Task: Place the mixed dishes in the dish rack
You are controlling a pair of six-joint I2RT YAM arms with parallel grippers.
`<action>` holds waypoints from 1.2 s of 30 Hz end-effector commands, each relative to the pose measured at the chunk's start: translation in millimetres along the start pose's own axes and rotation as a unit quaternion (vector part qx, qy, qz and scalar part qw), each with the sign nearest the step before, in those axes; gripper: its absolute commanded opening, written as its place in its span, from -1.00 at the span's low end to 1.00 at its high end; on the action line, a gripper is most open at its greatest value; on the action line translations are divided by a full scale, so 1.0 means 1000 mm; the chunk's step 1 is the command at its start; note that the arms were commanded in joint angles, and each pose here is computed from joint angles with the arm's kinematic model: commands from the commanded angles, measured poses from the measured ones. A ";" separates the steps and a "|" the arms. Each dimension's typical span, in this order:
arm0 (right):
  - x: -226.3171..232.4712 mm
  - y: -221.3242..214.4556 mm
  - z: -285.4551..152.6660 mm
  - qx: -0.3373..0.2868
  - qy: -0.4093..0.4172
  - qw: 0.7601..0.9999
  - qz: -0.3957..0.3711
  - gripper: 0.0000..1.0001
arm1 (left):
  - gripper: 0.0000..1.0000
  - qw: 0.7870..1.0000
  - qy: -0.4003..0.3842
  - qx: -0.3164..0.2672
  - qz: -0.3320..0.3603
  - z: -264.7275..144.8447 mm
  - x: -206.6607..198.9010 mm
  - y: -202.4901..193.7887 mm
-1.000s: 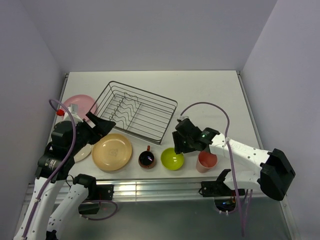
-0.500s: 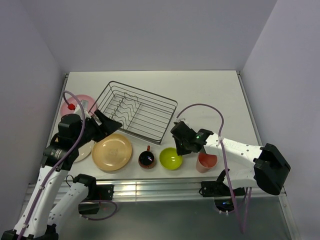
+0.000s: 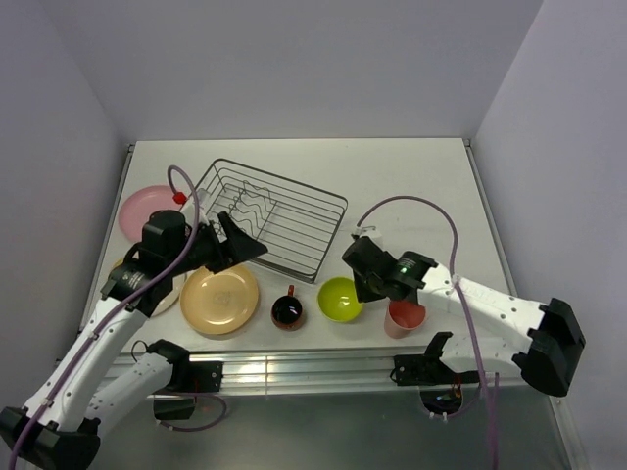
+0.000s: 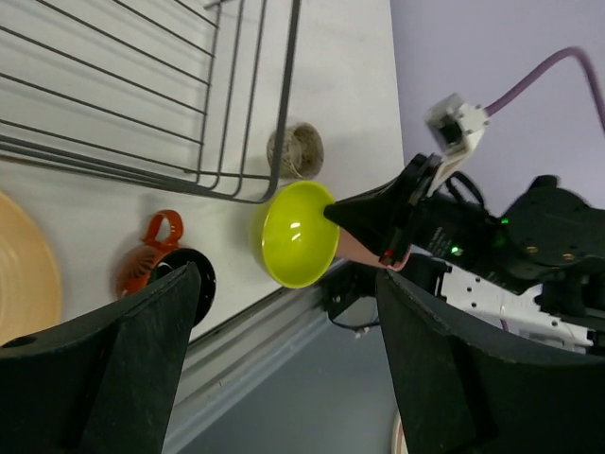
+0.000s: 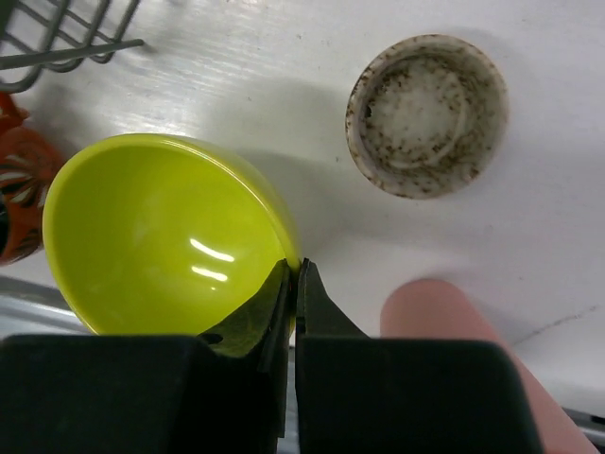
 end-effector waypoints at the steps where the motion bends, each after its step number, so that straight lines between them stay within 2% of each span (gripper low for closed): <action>1: -0.003 0.019 -0.042 -0.060 0.015 0.998 0.024 -1.00 | 0.63 0.998 -0.065 0.006 0.023 0.004 -0.029 0.007; 6: -0.013 0.037 -0.088 -0.118 0.028 0.992 0.041 -1.00 | 0.67 0.991 -0.113 0.058 0.039 0.020 -0.048 -0.008; 11: -0.008 0.058 -0.129 -0.184 0.102 0.976 0.049 -1.00 | 0.85 0.969 -0.214 0.085 0.087 0.024 -0.072 -0.027; 22: 0.009 0.070 -0.152 -0.203 0.187 0.960 0.052 -1.00 | 0.96 0.950 -0.262 0.131 0.103 0.035 -0.090 -0.056; 36: 0.013 0.073 -0.162 -0.216 0.221 0.950 0.052 -1.00 | 0.98 0.950 -0.267 0.138 0.088 0.048 -0.090 -0.062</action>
Point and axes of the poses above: each gripper's point midway between its finger pads, its own z axis out along the fingers, its own x axis along the line the jaws close on, y = z × x, the point moved 7 cm from there along -z, back along the fingers, and after that the axes turned 1 degree about z, right-handed, at the moved point
